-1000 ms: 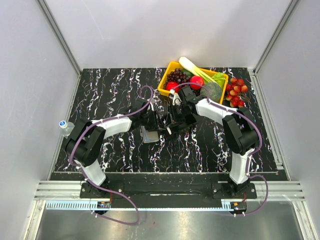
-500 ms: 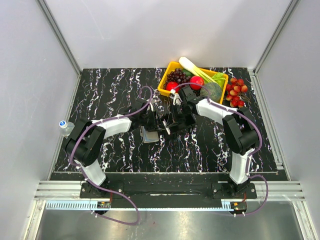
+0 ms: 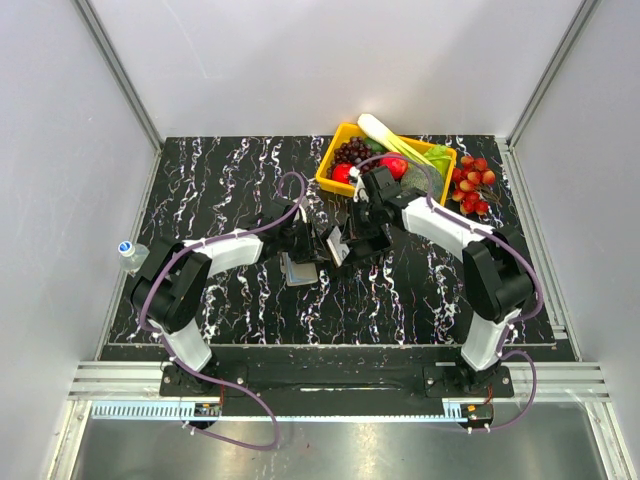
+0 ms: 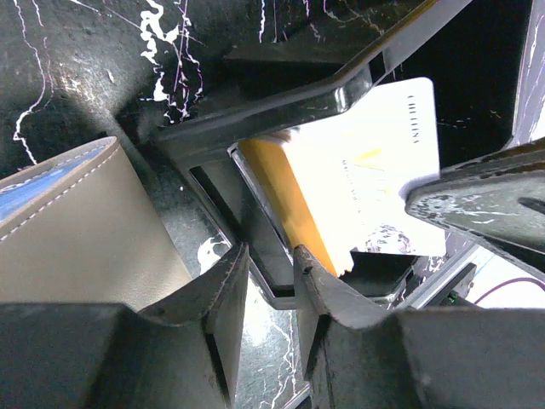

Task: Put the credit cards into the card holder
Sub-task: Pick up the credit card from the storage box.

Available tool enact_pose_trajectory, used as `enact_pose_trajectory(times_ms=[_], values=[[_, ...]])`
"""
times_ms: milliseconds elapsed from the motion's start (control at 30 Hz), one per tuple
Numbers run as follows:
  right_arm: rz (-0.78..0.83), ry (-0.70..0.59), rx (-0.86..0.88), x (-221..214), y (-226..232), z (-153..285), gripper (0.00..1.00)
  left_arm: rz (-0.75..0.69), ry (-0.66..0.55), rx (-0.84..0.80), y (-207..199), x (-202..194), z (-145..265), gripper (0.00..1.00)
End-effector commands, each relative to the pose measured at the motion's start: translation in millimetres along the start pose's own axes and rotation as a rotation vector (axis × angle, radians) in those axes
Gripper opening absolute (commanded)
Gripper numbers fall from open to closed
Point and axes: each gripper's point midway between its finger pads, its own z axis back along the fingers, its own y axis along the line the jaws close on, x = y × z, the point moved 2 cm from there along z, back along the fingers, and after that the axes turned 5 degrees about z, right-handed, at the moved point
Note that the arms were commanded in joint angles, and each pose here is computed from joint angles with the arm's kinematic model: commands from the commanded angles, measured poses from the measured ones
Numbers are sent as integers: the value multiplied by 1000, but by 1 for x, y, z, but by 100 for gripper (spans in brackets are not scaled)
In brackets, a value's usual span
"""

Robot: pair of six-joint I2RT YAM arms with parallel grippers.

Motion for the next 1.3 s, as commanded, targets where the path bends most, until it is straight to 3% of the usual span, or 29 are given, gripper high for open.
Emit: enact_pose_trajectory(times_ms=[0,300,567,700,933,1033,1267], values=[[37,-98,-14,20,7,17,0,-40,-62,-57,-21,16,12,32],[55,-235,-168,41,-5,48,0,-83,-112,-21,-26,26,28,36],[77,-276,-128,50,12,62,0,-135,-187,0,-36,38,51,52],[82,-274,-95,51,23,62,0,-156,-208,61,-33,42,65,56],[130,-272,-22,52,58,58,0,-71,-337,240,16,41,110,74],[141,-262,1,51,71,52,0,-10,-343,318,49,38,113,75],[139,-255,13,49,77,48,0,21,-295,345,64,33,96,77]])
